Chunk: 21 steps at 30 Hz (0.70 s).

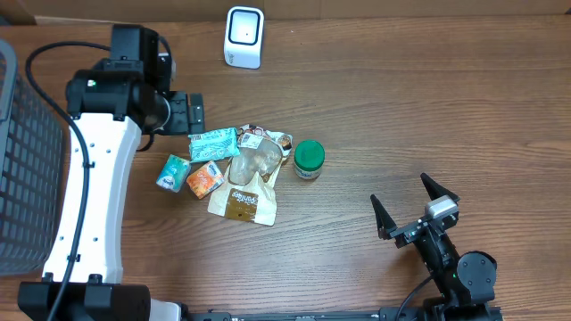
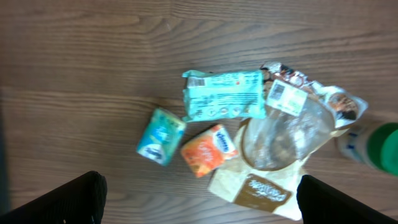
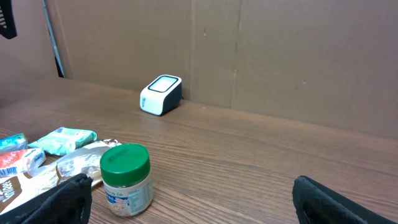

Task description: Scan the item barcode

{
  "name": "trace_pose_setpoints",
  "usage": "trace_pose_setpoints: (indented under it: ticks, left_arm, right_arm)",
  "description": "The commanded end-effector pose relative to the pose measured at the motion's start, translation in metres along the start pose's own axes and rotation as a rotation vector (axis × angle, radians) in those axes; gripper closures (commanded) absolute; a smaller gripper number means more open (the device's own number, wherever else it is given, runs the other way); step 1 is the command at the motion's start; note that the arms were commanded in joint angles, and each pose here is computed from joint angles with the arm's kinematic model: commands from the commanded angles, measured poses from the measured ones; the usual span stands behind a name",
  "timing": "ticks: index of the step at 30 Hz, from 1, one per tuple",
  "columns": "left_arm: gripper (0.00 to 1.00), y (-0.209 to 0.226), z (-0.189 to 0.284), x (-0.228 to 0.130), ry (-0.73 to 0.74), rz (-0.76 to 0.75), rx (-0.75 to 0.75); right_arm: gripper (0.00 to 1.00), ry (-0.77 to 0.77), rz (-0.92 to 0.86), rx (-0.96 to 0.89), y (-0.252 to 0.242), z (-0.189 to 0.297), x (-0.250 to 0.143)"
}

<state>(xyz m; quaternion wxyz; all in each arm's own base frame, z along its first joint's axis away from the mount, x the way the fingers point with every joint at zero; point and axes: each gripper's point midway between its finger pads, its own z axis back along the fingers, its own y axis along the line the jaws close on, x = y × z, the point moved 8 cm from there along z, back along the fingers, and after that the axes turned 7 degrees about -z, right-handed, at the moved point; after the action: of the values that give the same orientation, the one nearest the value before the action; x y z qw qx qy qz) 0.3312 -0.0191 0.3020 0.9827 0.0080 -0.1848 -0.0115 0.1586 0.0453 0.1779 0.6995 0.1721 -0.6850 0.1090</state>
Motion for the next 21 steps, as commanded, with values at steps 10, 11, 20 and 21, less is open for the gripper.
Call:
trace_pose_setpoints:
  ticks: [10,11,20,21]
  left_arm:
    - [0.01,-0.032,0.008,-0.004,0.008,0.206,-0.141]
    - [0.0,-0.032,0.008,-0.004,0.009,0.21,-0.141]
    - [0.0,-0.017,0.007,0.004,-0.049,0.042,-0.049]
    - [0.0,-0.014,0.007,0.005,-0.059,-0.002,-0.051]
  right_arm:
    - [0.0,-0.005,0.001,-0.008,-0.001,0.0,-0.002]
    - [0.0,-0.005,0.0,-0.008,-0.001,0.0,-0.002]
    - [0.0,-0.005,0.001,-0.008,-0.001,0.0,-0.002]
    - [0.0,-0.005,0.001,-0.008,-0.001,0.0,-0.002]
